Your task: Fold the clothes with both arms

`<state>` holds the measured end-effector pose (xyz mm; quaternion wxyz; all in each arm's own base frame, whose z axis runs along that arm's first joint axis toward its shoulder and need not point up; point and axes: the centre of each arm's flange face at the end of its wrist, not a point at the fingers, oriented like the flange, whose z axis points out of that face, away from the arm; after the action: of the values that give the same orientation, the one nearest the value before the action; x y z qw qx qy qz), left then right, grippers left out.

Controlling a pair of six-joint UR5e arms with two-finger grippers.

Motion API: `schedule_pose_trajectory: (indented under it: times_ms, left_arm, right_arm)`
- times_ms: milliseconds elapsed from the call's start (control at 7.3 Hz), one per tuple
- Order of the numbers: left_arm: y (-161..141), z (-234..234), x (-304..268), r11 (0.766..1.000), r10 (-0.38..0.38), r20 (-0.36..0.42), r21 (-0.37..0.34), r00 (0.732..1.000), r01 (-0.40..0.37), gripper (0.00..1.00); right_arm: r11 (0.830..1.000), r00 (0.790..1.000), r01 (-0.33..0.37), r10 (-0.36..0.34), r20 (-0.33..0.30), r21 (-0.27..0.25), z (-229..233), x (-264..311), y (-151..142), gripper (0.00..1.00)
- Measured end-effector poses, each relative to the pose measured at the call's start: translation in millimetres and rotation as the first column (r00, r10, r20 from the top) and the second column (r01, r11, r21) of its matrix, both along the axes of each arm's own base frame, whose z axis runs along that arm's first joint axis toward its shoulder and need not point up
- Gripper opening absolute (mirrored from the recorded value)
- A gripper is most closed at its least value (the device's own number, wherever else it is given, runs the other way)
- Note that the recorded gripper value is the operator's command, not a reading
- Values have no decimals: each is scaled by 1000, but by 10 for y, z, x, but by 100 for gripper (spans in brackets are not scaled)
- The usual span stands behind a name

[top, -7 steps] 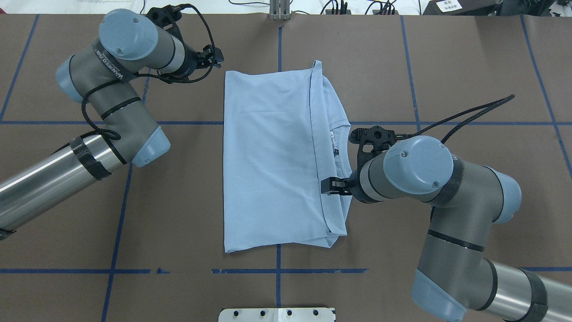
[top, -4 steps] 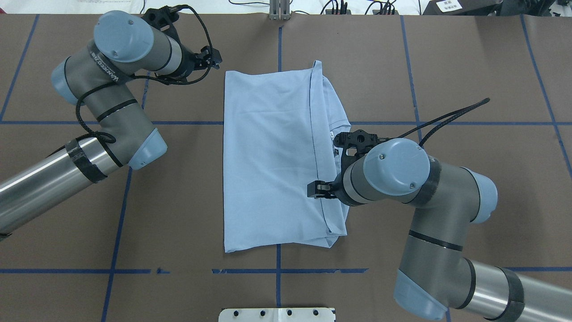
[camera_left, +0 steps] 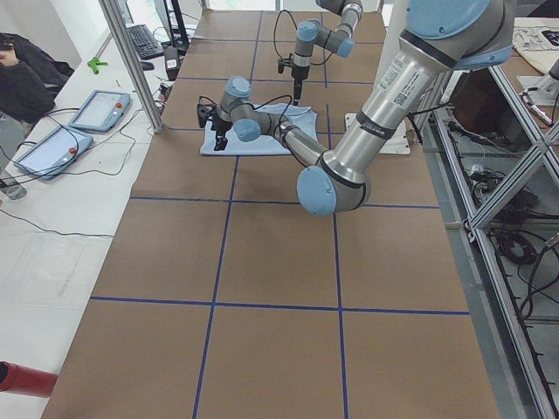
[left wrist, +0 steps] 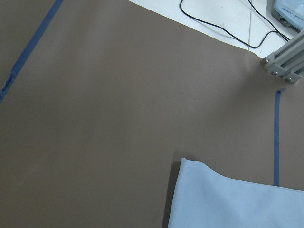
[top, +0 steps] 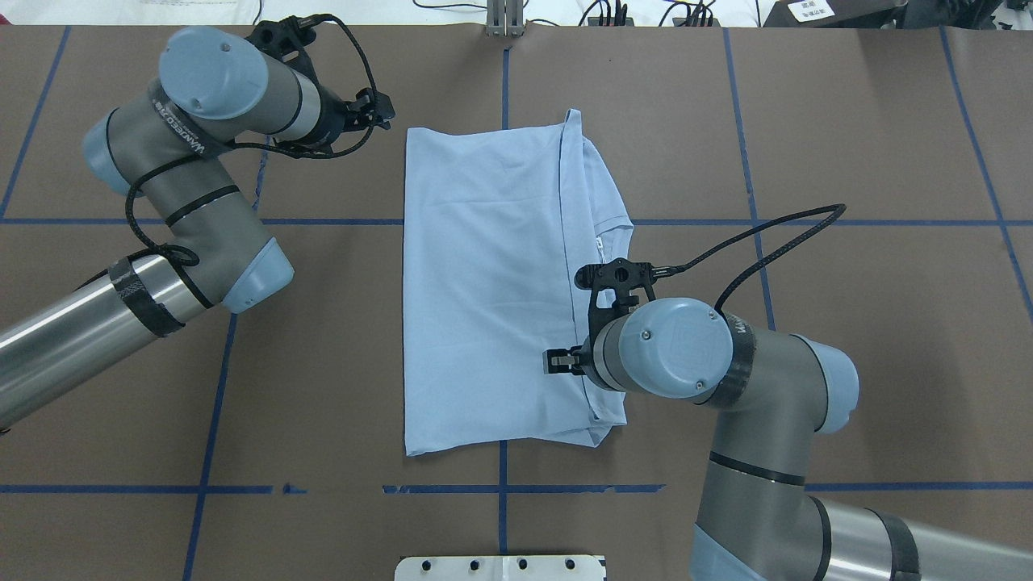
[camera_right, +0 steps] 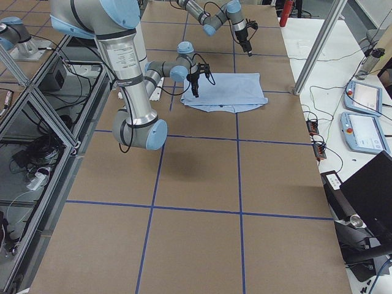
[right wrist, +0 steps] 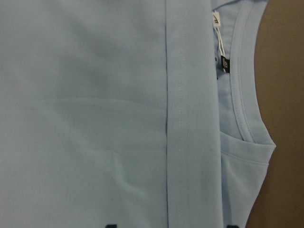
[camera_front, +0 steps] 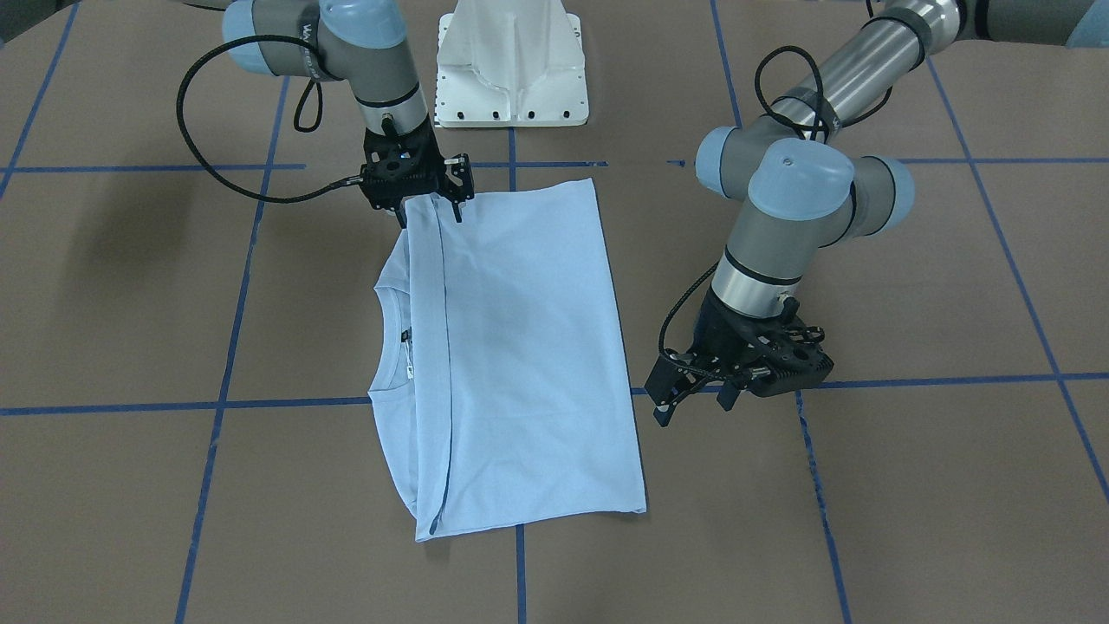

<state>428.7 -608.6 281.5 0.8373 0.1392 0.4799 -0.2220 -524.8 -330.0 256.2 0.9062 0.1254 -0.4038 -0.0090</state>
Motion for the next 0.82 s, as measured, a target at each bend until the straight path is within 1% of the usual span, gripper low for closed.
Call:
schedule_pose_trajectory:
  times_ms: [137,274,411,548,822]
  left_arm:
    - [10,32,1,1000,1,2,-2,1000,-1,100]
    - [19,46,8,1000,3,2,-2,1000,-3,100]
    - [27,48,17,1000,4,1,-1,1000,-4,100]
    - [30,49,20,1000,5,1,-1,1000,-5,100]
    - [32,51,23,1000,5,1,-1,1000,-5,100]
  right_arm:
    - [992,996,73,-67,-60,102,8,-41,38,62]
    - [970,981,157,-131,-141,188,7,-89,79,59]
    - [948,964,216,-169,-204,232,9,-133,130,59]
    - [935,952,252,-192,-239,251,25,-184,206,59]
    - [913,935,298,-222,-276,278,56,-313,418,58]
